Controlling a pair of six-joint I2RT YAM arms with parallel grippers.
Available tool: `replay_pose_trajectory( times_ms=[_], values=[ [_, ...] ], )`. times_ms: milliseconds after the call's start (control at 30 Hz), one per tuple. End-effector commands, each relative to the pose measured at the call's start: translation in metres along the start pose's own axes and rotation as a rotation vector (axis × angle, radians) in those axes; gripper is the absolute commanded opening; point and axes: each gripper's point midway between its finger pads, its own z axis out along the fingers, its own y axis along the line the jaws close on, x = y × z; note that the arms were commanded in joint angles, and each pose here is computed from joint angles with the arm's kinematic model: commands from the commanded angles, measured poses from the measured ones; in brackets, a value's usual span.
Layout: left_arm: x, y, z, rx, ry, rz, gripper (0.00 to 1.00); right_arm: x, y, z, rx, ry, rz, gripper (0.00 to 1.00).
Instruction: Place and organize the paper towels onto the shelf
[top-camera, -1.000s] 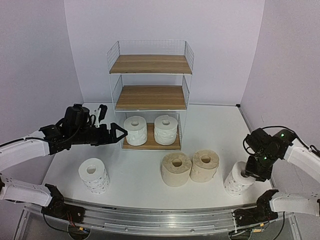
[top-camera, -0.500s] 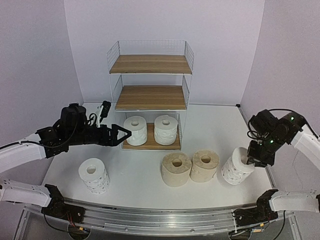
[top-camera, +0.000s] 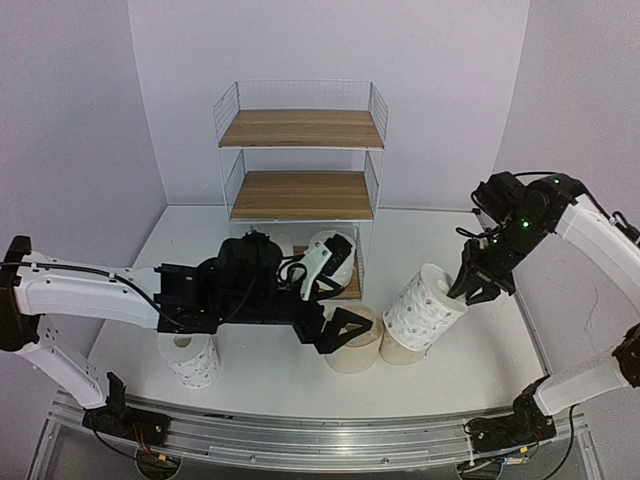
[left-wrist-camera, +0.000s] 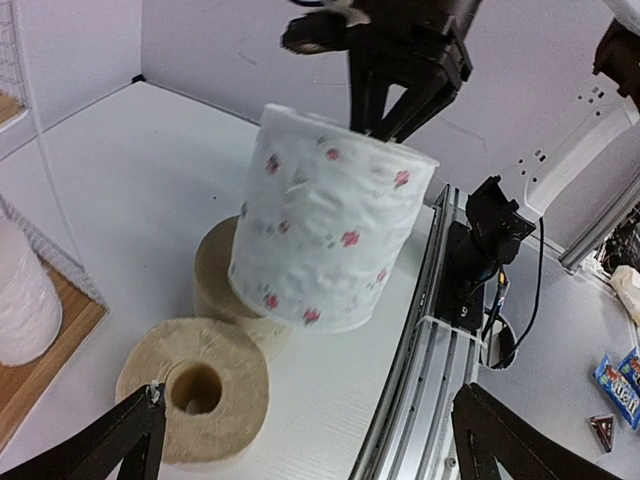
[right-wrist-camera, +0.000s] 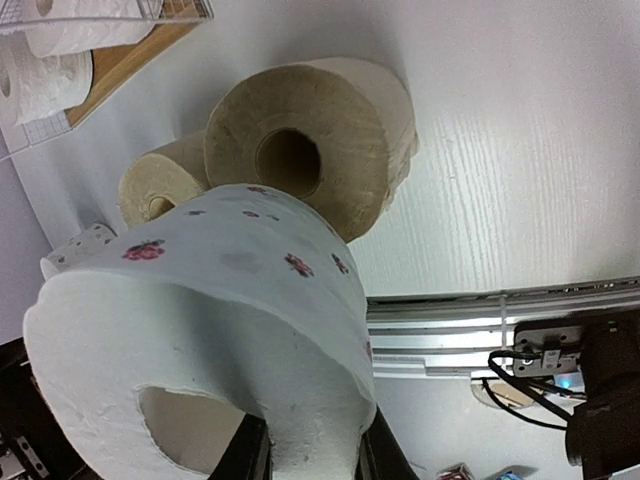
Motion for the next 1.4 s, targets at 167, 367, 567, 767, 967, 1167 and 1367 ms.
replay_pose_trajectory(
  times_ms=[167, 367, 567, 767, 967, 1167, 1367],
  values=[
    [-0.031, -0.027, 0.048, 0.072, -0.052, 0.149, 1.0, 0.048, 0.023, -0.006, 0.038, 0.262, -0.015, 0.1],
    [-0.025, -0.021, 0.058, 0.036, -0.033, 0.176, 1.0, 0.051, 0.038, -0.004, 0.036, 0.3, -0.043, 0.1],
    [-0.023, -0.012, 0.068, -0.015, -0.008, 0.19, 1.0, 0.056, 0.045, -0.003, 0.042, 0.322, -0.079, 0.08],
    [-0.027, 0.012, 0.065, -0.155, -0.024, 0.198, 1.0, 0.058, 0.044, -0.006, 0.049, 0.325, -0.091, 0.08],
    [-0.025, 0.008, 0.068, -0.134, -0.016, 0.207, 1.0, 0.063, 0.047, -0.007, 0.034, 0.352, -0.083, 0.07],
    [-0.02, -0.011, 0.07, -0.015, 0.007, 0.233, 1.0, 0.068, 0.053, -0.009, 0.018, 0.379, -0.107, 0.07],
    [-0.017, -0.001, 0.08, -0.078, 0.033, 0.231, 1.0, 0.071, 0.06, -0.012, -0.016, 0.399, -0.121, 0.06]
  ],
)
